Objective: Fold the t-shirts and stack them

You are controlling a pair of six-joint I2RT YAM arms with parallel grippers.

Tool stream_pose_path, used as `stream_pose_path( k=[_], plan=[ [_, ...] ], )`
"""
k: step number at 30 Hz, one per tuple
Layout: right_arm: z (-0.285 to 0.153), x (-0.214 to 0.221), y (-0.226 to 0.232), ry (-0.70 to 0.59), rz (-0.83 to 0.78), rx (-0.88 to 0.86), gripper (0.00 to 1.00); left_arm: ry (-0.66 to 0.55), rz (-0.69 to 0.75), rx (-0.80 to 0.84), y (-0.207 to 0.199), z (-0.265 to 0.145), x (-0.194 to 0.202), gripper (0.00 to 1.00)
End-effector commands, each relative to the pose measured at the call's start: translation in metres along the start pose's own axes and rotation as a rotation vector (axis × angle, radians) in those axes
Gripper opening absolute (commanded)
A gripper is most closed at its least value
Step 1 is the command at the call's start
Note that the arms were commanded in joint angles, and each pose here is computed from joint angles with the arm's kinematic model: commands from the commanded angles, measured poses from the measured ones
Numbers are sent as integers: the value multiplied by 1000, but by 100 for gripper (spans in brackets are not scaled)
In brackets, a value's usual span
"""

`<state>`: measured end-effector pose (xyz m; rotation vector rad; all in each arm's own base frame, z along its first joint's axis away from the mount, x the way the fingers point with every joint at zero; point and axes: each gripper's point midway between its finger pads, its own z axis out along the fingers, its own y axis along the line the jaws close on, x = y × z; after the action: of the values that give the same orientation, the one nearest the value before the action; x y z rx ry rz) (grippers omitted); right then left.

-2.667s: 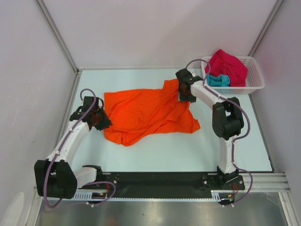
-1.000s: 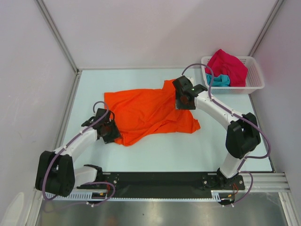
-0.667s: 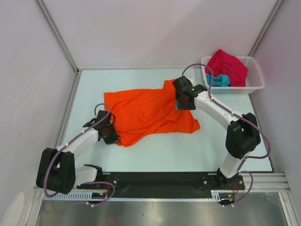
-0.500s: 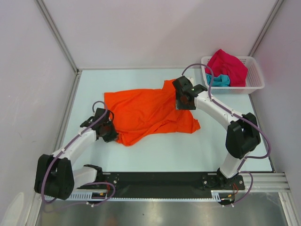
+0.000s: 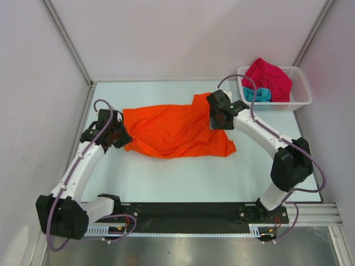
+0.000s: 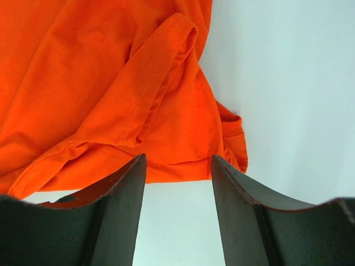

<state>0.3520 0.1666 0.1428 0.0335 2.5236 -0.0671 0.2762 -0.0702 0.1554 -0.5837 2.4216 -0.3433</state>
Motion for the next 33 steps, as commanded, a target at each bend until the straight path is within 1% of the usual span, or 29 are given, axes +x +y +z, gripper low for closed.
stream_pose_path(
  k=[1, 9, 15, 16, 17, 19, 24, 27, 31, 33],
  plan=[
    [-19, -15, -14, -59, 19, 11, 55, -18, -11, -80, 20, 6, -17, 0],
    [-20, -20, -19, -65, 30, 12, 56, -46, -111, -162, 55, 27, -57, 0],
    [-21, -22, -23, -74, 35, 22, 56, -2, -151, -212, 73, 61, -74, 0],
    [-20, -22, -24, -73, 34, 24, 56, -8, -156, -212, 72, 63, -80, 0],
    [-21, -23, -24, -77, 37, 23, 56, 23, -164, -203, 73, 72, -78, 0],
    [-19, -24, -24, -76, 39, 24, 56, 27, -174, -197, 72, 78, -86, 0],
    [-8, -22, -20, -60, 44, 18, 57, 110, -187, -179, 71, 107, -85, 0],
    [4, -15, -16, -29, 45, 14, 57, 128, -188, -185, 71, 118, -89, 0],
    [19, -5, -6, 6, 50, -7, 58, 119, -176, -191, 69, 126, -105, 0],
    [26, 2, 5, 28, 44, -35, 58, 130, -176, -196, 69, 129, -106, 0]
  ],
)
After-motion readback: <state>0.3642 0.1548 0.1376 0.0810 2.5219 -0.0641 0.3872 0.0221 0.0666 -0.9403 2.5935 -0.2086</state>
